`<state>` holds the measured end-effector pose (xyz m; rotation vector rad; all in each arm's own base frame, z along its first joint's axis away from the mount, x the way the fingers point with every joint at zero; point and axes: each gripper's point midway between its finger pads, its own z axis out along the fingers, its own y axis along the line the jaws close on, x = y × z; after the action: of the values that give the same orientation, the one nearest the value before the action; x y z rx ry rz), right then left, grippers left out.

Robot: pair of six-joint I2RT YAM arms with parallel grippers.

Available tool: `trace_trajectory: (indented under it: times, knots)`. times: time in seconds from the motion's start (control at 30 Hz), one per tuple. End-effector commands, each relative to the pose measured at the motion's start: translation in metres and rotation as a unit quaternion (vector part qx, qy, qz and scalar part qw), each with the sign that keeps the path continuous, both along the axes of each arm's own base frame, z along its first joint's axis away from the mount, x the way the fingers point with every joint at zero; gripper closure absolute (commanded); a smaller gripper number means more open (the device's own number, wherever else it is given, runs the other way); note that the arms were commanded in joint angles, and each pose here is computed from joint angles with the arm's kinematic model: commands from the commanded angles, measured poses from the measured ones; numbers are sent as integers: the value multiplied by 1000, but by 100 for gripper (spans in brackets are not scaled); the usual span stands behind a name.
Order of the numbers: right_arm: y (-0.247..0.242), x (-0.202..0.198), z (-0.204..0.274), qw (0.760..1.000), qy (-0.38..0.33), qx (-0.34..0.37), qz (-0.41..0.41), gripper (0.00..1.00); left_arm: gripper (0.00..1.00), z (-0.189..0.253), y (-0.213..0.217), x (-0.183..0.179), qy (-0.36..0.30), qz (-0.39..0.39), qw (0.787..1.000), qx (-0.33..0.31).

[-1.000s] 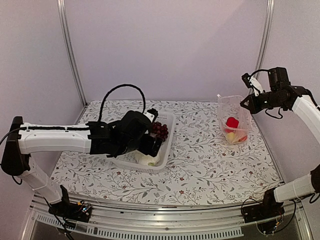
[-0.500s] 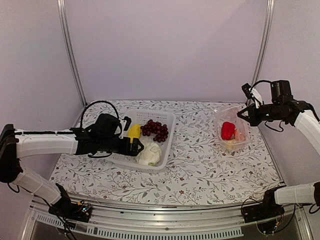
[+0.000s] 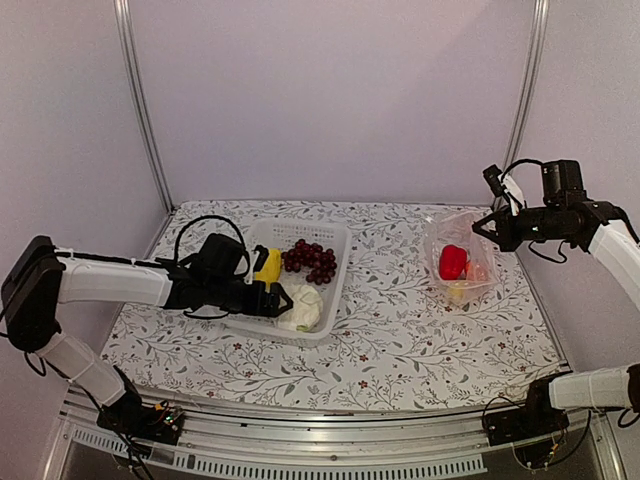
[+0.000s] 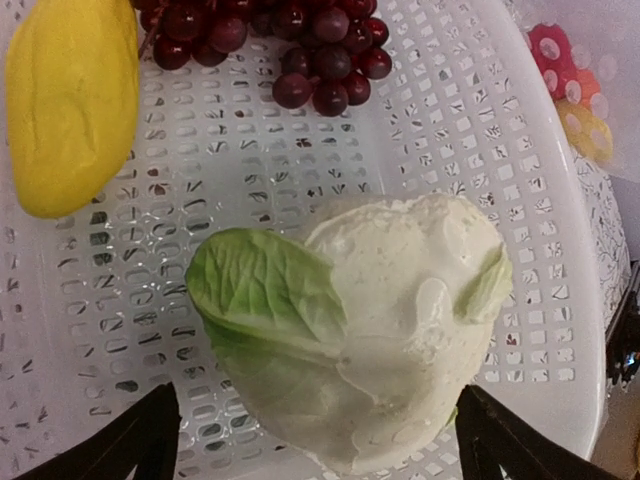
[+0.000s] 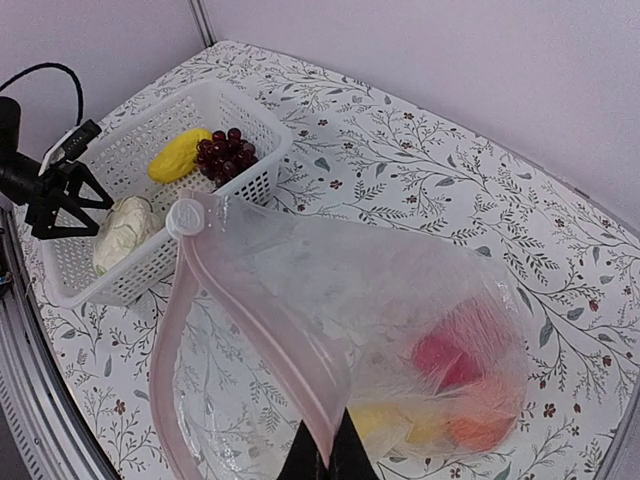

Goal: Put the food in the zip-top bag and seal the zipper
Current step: Pick up the fake vegetable from the bin.

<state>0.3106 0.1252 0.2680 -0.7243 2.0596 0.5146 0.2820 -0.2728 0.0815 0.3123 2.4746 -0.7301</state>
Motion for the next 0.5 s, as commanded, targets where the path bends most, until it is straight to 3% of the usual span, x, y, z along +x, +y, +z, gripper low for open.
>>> trace_trajectory:
  times: [0.0, 0.23, 0.47]
  knots:
    - [2, 1, 8, 1000, -12, 7, 6, 100, 6, -13, 3, 2, 17, 3, 1000, -4]
    - [2, 2, 6, 1000, -6, 8, 5, 100, 17, -18, -14, 6, 28, -27, 998, -48]
    - [3, 4, 5, 1000, 0, 9, 6, 100, 9, -20, -33, 9, 40, -53, 994, -82]
